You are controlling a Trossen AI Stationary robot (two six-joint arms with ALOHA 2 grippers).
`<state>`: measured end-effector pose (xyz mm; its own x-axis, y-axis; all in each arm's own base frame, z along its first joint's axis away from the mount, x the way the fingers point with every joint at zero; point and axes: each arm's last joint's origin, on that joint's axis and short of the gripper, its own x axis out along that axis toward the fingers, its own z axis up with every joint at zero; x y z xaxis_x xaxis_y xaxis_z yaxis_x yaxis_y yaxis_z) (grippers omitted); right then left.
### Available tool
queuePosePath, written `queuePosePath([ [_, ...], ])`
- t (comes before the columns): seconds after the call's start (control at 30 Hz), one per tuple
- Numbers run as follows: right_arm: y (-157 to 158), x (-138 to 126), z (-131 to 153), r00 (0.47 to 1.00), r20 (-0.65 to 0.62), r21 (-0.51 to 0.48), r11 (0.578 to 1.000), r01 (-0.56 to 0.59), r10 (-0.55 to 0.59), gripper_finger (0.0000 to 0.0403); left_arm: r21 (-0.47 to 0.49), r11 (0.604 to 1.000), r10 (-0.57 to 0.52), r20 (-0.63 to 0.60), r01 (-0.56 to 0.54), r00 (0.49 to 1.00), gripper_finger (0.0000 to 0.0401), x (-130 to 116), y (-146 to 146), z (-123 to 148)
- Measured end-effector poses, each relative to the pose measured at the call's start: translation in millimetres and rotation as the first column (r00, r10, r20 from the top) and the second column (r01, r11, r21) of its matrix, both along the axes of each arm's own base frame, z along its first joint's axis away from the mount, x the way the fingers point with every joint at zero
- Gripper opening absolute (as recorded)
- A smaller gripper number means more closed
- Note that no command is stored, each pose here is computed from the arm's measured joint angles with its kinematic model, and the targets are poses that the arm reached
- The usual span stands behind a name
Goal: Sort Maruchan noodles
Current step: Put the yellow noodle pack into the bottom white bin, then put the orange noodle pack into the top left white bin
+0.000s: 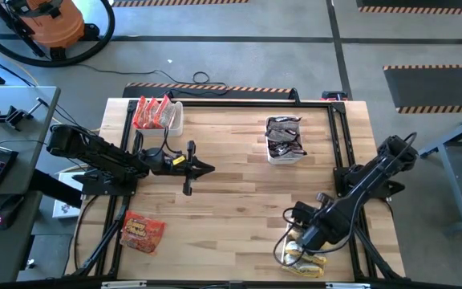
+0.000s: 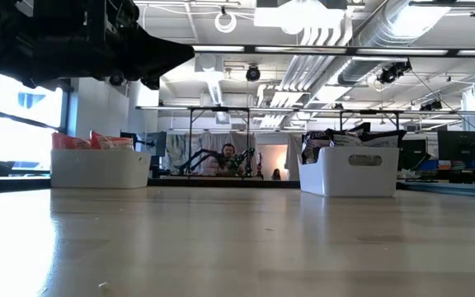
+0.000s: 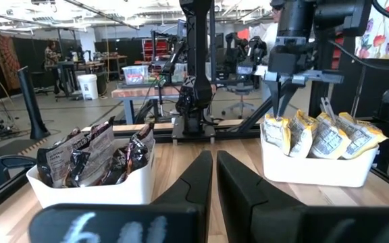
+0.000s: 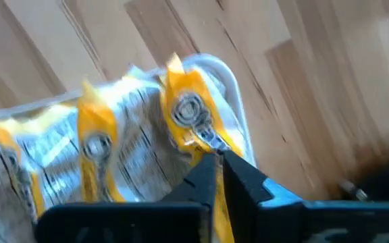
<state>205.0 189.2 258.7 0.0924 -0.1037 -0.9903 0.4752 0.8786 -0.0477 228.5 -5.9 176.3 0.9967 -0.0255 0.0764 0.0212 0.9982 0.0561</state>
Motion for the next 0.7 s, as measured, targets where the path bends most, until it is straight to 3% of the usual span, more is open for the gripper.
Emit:
queuePosePath([
  [0.3,-6,11,-18,0.998,0.042,0.029,0.998,-0.057,0.056,0.0014,-0.004,1.0,0.0,-0.005,0.0,1.0,0.0014,0,0,0],
  [0.53,-14,9,16,0.973,0.188,-0.025,0.991,-0.129,0.132,0.0001,-0.025,1.0,-0.002,-0.004,0.002,1.0,0.0014,0,0,0],
  [0.7,-20,8,30,0.922,0.312,-0.143,0.971,-0.194,0.23,0.0,-0.052,0.999,-0.004,-0.051,0.001,0.999,0.0014,0,0,-5],
])
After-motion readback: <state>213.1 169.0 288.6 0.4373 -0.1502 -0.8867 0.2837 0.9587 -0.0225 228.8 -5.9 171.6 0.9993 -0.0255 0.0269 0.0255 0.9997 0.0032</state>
